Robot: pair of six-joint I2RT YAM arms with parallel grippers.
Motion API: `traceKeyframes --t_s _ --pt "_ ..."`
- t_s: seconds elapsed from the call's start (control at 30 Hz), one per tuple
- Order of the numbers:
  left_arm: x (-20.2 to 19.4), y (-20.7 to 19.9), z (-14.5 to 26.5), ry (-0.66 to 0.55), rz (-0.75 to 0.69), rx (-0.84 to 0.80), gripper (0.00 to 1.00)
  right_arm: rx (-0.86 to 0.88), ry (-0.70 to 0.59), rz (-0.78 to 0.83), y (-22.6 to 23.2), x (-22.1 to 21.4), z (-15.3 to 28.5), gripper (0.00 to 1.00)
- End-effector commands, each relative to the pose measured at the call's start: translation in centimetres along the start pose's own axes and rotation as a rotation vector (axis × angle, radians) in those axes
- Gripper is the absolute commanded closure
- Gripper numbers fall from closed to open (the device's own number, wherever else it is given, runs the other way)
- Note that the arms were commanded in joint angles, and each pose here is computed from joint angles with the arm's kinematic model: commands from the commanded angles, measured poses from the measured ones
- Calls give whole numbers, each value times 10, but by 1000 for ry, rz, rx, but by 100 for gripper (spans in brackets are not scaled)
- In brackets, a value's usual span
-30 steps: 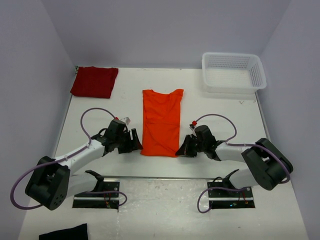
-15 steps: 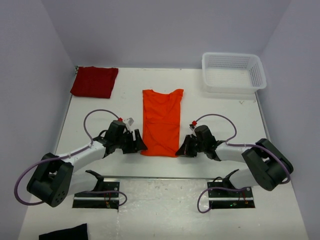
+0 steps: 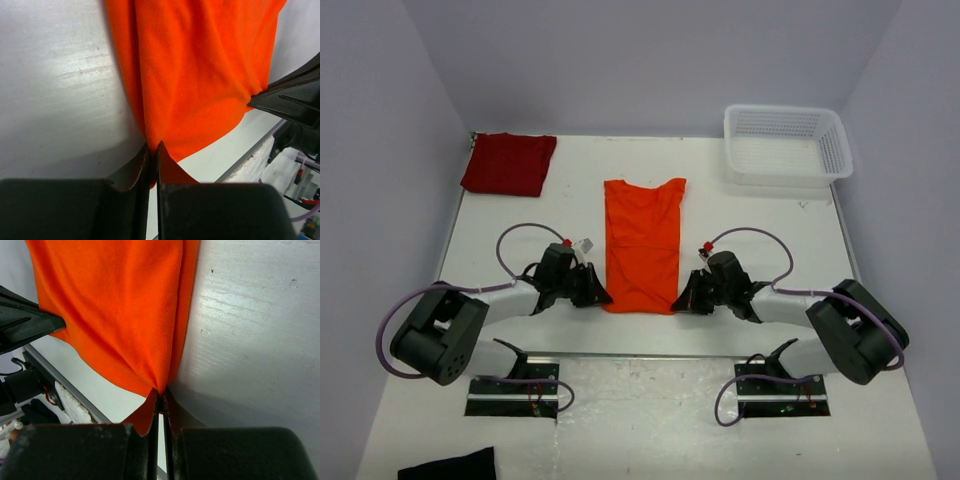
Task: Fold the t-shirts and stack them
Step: Grab one side of the 2/3 rectangular tshirt with both arms, then fold the long partially folded tshirt into a neat square
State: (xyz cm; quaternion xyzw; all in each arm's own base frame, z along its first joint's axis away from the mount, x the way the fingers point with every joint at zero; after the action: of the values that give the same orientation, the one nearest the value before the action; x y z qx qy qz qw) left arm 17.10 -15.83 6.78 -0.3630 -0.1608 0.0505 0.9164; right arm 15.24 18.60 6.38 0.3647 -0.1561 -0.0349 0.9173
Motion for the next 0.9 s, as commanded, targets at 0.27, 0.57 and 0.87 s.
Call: traceKeyframes --t_s 0.27,0.57,0.87 --pt "-28 10 14 56 15 -22 100 -211 60 95 -3 -23 3 100" --pt "-40 -13 68 -25 -22 -65 100 -222 16 152 19 -48 41 100" --pt "-54 -12 79 -19 -9 -84 100 -203 15 176 23 -62 59 100"
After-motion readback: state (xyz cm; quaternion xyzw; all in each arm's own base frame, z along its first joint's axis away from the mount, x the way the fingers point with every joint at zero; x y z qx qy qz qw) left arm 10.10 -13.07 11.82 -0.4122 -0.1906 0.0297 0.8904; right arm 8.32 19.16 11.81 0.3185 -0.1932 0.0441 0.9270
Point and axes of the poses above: each gripper's point midway between its finger pads, its own z axis back along the fingers, its own y axis along the line the jaws close on, x = y × z, the point moved 8 cm from there along z, back along the fingers, and after that the axes turned 2 degrees about z, right-handed, at the moved point
